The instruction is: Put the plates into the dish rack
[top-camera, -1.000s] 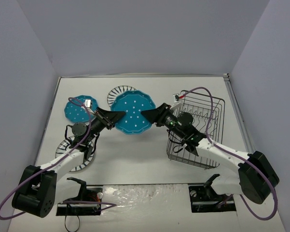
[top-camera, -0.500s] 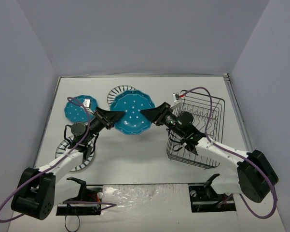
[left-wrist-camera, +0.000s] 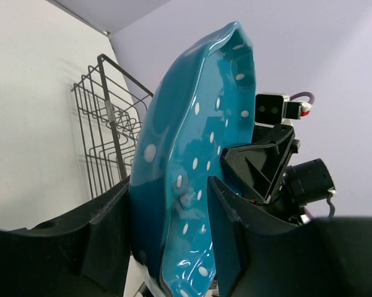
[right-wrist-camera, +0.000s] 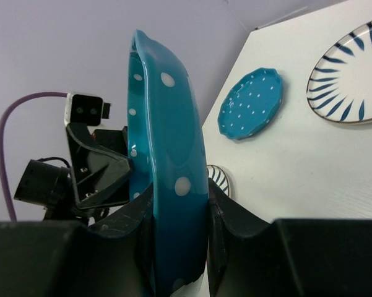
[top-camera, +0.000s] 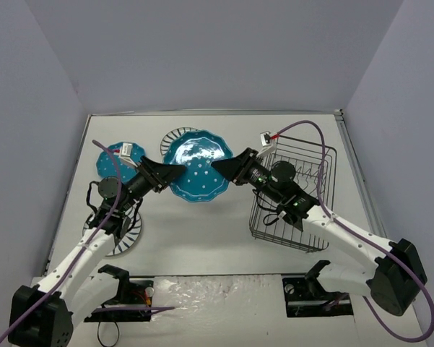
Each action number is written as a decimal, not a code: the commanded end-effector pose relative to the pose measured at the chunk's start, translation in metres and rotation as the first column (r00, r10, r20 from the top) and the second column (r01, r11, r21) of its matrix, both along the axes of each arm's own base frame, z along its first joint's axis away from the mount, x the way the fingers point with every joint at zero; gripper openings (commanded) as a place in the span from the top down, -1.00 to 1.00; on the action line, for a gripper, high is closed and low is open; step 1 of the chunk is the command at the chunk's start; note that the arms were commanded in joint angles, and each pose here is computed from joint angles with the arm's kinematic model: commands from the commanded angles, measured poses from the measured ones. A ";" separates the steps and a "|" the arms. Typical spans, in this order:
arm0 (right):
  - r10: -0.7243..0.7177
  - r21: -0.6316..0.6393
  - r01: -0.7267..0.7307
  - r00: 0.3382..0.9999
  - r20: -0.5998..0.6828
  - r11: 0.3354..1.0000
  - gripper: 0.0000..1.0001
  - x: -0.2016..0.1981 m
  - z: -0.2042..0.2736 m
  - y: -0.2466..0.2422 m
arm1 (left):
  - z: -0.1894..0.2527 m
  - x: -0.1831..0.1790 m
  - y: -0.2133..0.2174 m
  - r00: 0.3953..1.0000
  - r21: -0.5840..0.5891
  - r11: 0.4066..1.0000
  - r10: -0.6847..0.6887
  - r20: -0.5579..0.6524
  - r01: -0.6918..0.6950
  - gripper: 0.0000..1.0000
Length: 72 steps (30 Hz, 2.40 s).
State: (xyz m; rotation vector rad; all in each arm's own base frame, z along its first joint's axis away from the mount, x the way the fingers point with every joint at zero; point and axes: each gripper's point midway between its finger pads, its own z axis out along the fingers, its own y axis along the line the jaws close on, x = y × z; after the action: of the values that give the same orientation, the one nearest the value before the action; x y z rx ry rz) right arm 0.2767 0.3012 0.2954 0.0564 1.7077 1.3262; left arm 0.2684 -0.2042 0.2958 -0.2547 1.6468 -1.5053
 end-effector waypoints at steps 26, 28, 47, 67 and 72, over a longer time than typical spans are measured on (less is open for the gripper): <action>-0.200 0.004 0.204 0.958 0.203 0.979 1.00 0.009 0.084 -0.048 | 0.061 0.006 0.009 0.978 0.108 0.991 0.060 0.198 -0.082 -0.54; -0.211 -0.003 0.216 0.955 0.208 0.976 1.00 0.010 0.086 -0.051 | 0.060 0.005 0.010 0.978 0.116 0.989 0.065 0.198 -0.089 -0.54; -0.795 -0.360 0.829 0.534 0.287 0.427 1.00 0.017 0.107 -0.230 | 0.050 0.003 0.023 0.976 0.240 0.958 0.111 0.185 -0.155 -0.55; -0.858 -0.630 0.774 0.274 0.434 -0.072 1.00 -0.012 0.065 -0.331 | 0.033 0.002 0.034 0.980 0.326 0.927 0.150 0.132 -0.186 -0.56; -0.870 -0.693 0.718 0.296 0.395 -0.070 1.00 0.004 0.039 -0.345 | 0.032 0.000 0.034 0.980 0.329 0.926 0.149 0.133 -0.185 -0.56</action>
State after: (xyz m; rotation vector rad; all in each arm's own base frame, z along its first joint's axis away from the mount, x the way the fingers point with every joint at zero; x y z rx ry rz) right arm 0.2645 -0.0332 0.3208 0.5299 1.7852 -0.5360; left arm 0.2693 -0.1711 0.2832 -0.1825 1.8469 -1.0585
